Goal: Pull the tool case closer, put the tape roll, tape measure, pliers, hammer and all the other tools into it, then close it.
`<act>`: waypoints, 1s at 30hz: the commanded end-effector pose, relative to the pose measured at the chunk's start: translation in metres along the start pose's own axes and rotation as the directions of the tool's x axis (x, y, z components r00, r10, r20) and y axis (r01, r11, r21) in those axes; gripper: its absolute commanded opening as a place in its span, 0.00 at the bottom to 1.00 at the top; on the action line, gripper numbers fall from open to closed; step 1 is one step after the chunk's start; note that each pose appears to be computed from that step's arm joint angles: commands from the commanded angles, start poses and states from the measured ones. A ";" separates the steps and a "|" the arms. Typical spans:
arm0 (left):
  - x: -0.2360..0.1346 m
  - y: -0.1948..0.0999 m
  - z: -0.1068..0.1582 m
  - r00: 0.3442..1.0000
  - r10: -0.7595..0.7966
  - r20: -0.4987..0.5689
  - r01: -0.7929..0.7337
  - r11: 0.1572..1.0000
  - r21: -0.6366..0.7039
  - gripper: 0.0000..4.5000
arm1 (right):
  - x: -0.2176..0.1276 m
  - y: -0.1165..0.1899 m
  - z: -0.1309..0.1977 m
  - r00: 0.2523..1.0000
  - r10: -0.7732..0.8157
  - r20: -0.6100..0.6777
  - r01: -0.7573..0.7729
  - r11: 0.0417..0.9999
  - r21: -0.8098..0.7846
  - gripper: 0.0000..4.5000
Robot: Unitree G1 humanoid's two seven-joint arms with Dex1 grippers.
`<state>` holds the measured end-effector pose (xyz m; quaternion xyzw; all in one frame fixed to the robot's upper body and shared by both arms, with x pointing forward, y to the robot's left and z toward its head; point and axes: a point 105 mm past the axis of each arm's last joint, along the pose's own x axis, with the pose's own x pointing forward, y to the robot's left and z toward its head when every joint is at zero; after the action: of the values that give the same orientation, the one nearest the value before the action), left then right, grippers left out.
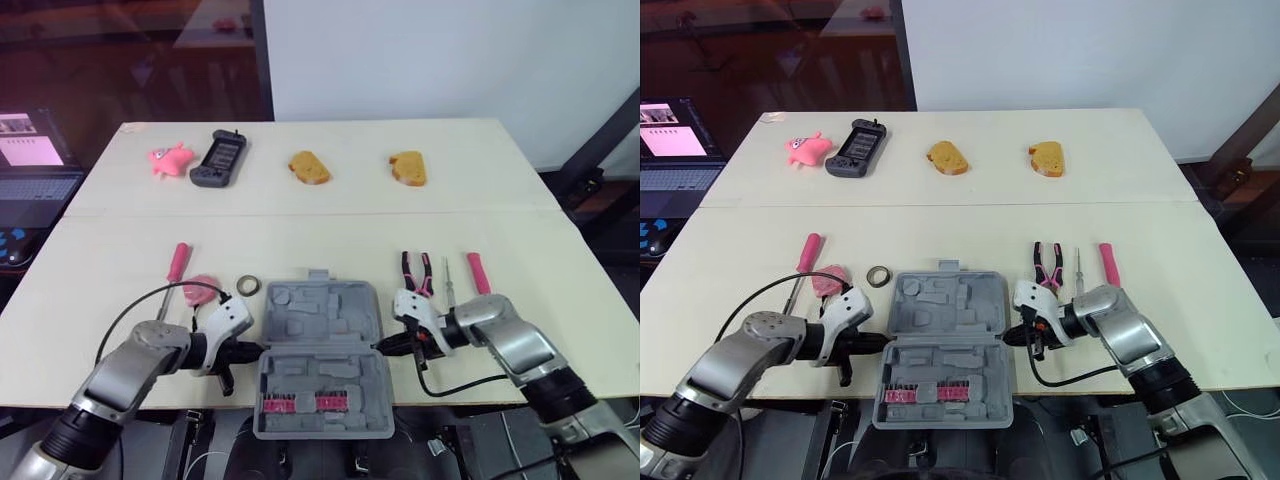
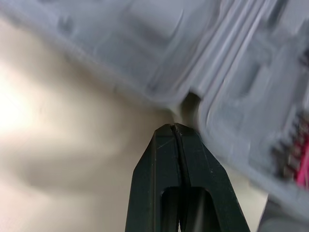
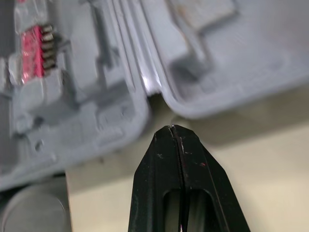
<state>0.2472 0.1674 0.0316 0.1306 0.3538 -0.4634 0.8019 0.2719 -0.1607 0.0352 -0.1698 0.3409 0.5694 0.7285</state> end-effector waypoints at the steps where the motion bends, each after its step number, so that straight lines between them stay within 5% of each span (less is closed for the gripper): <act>1: -0.027 0.018 0.000 0.995 0.095 0.017 -0.095 0.995 -0.008 0.00 | -0.024 -0.006 0.012 0.997 -0.030 0.065 0.031 0.999 -0.023 0.00; 7: -0.070 0.022 0.025 0.964 0.139 0.225 -0.144 0.990 0.002 0.00 | -0.055 -0.007 0.021 0.986 -0.068 0.152 0.077 0.996 -0.054 0.00; 9: -0.087 0.020 0.024 0.948 0.162 0.274 -0.164 0.986 -0.017 0.12 | -0.070 -0.006 0.024 0.977 -0.088 0.196 0.100 0.994 -0.051 0.00; 13: -0.119 0.037 -0.002 0.898 0.336 0.285 -0.346 0.938 -0.016 0.50 | -0.098 -0.009 0.021 0.956 -0.156 0.247 0.172 0.984 -0.045 0.28; 17: -0.149 0.040 -0.019 0.821 0.447 0.357 -0.459 0.887 -0.054 0.99 | -0.141 -0.022 0.007 0.913 -0.290 0.289 0.296 0.955 0.021 0.77; 19: -0.163 0.043 -0.032 0.784 0.500 0.368 -0.508 0.857 -0.083 1.00 | -0.159 -0.026 -0.005 0.894 -0.351 0.279 0.349 0.935 0.059 0.99; 24: -0.208 0.068 -0.065 0.593 0.717 0.366 -0.712 0.679 -0.178 1.00 | -0.198 -0.035 -0.035 0.837 -0.478 0.266 0.451 0.878 0.160 1.00; 30: -0.231 0.067 -0.080 0.539 0.759 0.365 -0.736 0.635 -0.235 1.00 | -0.210 -0.040 -0.042 0.816 -0.516 0.260 0.482 0.856 0.185 1.00</act>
<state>0.1985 0.3876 0.1130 0.1288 0.1058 -0.0969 0.9812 0.2682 -0.3460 0.1284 -0.1100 0.2277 0.3605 0.8978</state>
